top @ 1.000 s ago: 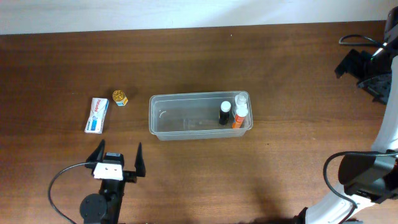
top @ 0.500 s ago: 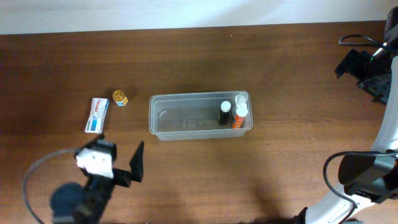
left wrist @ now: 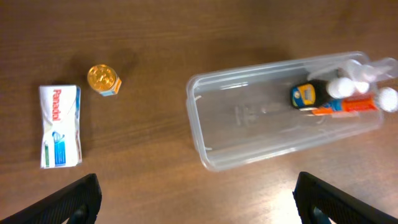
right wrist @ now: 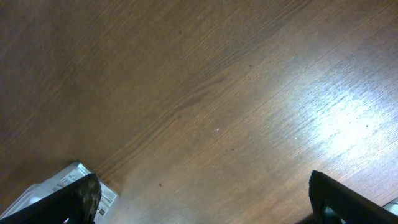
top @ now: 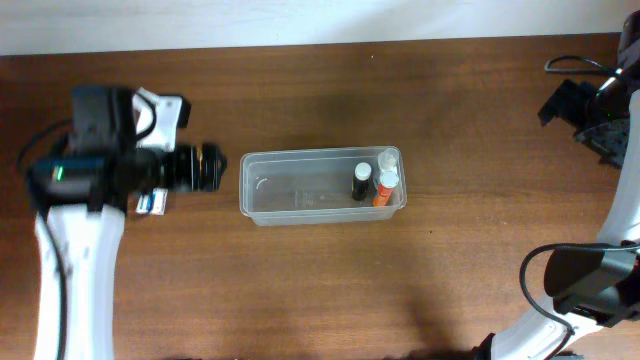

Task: Pack container
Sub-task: 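Reach left gripper to the white Panadol box and grasp it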

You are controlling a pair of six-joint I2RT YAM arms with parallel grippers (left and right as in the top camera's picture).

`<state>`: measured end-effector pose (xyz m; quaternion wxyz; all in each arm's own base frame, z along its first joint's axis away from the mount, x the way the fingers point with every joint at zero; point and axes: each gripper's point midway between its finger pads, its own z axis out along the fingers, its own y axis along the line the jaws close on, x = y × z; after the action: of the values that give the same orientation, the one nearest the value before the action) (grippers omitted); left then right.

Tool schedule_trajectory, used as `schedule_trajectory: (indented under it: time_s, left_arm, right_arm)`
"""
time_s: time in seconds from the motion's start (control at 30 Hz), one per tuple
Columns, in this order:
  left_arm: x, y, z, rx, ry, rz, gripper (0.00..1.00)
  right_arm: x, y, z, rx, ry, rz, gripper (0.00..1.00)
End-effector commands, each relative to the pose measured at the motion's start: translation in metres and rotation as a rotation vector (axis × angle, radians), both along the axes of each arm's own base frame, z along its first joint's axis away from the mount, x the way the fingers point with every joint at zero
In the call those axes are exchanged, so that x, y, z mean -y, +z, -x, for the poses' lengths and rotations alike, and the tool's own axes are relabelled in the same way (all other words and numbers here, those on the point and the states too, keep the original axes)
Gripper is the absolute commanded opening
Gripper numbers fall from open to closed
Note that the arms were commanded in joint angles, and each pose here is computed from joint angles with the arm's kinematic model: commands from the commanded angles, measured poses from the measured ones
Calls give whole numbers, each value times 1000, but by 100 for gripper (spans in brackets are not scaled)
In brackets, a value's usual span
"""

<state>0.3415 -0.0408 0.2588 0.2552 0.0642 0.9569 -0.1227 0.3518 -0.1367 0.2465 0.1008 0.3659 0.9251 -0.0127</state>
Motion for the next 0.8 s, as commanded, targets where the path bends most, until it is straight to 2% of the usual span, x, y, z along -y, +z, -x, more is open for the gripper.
schedule_trajectory:
  time_s: [0.0,0.13,0.43,0.5,0.67,0.77]
  left_arm:
    - [-10,-16,-19,-53,9,-8,99]
    - [-47,-41,-26,-139,106,-12,99]
    - [-122,-94,-11,-349,309,49,99]
    - [-131,-104,-10,-376,329,22,99]
    - [-167,-135,-12,-451,375,-205,99]
    - [-168,-151,-22,-458,378,-191,99]
  right_arm:
    - [1,6,0,15,-4,14,98]
    - [1,6,0,15,-4,14,98]
    - [1,6,0,15,-4,14,98]
    - [1,6,0,15,-4,14,98]
    - [1,6,0,15,-4,14,98]
    - [1,6,0,15,-4,14,98]
